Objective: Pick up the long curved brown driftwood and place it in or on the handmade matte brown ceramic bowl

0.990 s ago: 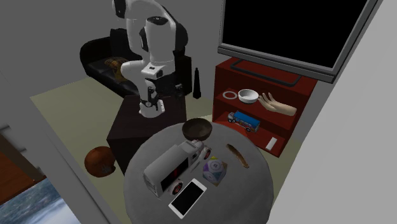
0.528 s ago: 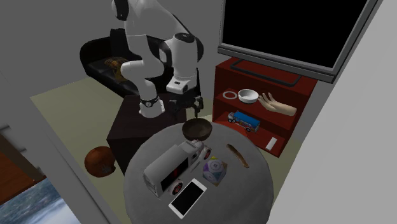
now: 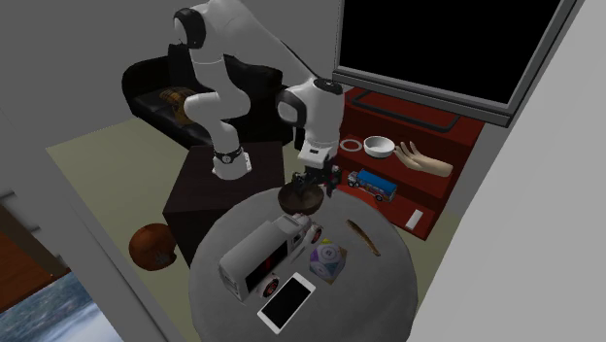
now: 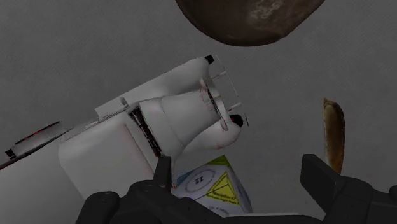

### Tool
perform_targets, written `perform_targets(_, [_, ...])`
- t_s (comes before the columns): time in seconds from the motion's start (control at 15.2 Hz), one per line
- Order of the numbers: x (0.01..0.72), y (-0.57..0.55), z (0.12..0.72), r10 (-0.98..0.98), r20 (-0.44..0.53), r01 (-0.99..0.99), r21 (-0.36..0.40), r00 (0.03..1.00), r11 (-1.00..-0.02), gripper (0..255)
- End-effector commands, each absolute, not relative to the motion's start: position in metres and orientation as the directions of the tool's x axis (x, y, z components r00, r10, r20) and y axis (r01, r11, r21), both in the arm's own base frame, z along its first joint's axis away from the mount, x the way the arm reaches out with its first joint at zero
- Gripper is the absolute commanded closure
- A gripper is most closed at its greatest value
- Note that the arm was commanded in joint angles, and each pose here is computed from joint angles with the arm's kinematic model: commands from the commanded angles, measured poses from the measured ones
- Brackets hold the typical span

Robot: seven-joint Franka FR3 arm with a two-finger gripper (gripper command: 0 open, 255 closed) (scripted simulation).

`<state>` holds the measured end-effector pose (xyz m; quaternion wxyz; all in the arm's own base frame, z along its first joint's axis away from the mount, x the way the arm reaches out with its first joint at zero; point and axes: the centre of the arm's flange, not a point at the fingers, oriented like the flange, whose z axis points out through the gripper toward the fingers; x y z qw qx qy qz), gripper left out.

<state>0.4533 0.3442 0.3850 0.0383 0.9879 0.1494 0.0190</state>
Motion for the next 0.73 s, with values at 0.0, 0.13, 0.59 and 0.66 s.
perform_targets(0.0, [0.458,0.367,0.371,0.314,0.020,0.311,0.090,0.949,-0.946,0])
perform_targets(0.13, [0.462,0.389,0.357,0.332,0.013,0.329,0.097,0.943,-0.939,0])
perform_targets(0.59, [0.474,0.469,0.303,0.391,-0.013,0.390,0.124,0.920,-0.912,0])
perform_targets(0.66, [0.475,0.480,0.295,0.400,-0.017,0.399,0.127,0.916,-0.908,0])
